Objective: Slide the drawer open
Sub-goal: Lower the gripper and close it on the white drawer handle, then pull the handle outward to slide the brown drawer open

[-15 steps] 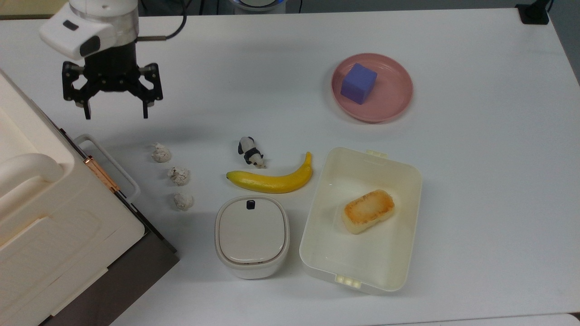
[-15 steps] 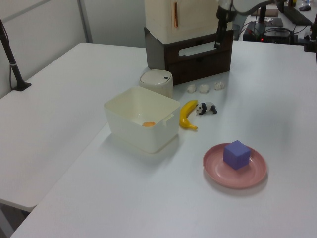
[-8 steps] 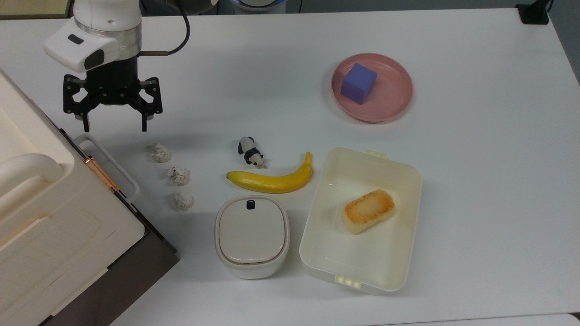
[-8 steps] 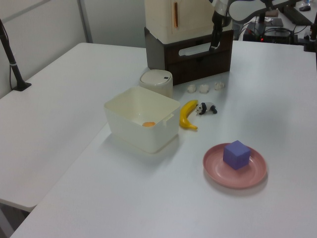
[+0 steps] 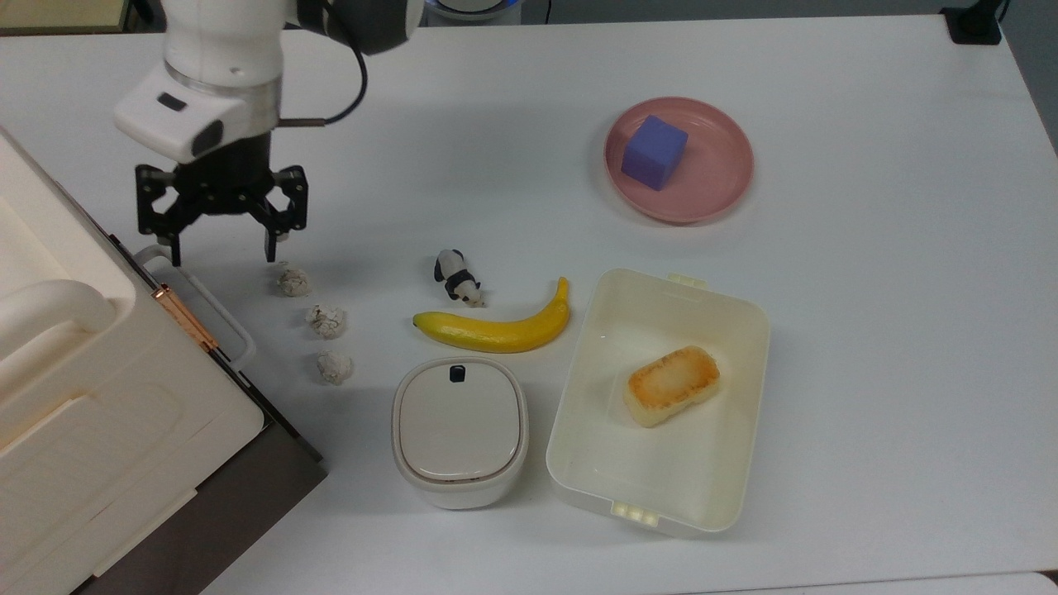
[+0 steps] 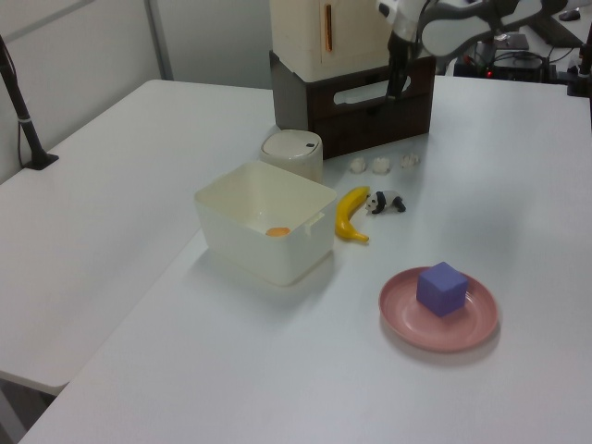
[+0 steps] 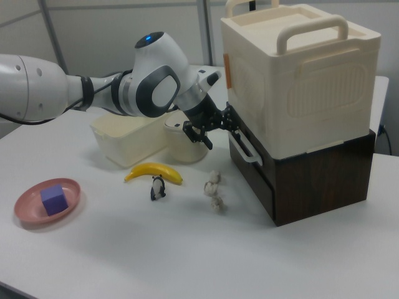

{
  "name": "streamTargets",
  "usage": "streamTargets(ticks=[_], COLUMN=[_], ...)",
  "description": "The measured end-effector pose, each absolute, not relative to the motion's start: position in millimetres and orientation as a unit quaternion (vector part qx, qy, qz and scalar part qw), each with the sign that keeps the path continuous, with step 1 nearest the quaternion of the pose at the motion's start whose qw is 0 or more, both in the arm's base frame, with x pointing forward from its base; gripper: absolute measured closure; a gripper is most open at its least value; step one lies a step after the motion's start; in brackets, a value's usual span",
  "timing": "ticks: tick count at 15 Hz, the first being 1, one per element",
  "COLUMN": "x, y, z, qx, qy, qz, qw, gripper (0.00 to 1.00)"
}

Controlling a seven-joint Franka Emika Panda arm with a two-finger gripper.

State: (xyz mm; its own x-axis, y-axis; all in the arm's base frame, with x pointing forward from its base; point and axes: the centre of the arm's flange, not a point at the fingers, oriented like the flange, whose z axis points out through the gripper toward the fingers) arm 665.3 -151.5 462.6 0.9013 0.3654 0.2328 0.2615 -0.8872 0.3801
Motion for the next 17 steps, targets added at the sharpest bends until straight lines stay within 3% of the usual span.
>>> streamTargets(ticks=[12,13,17], x=[696,696,697], y=[-151,-151,-150], z=[442,441,441], qx=[0.925,0.922,0.914], qy=[0.278,0.287,0.305], qz=[0.122,0.120,0.114], qw=[0.227,0.230,0.240], gripper=[0.22,0.31,0.37])
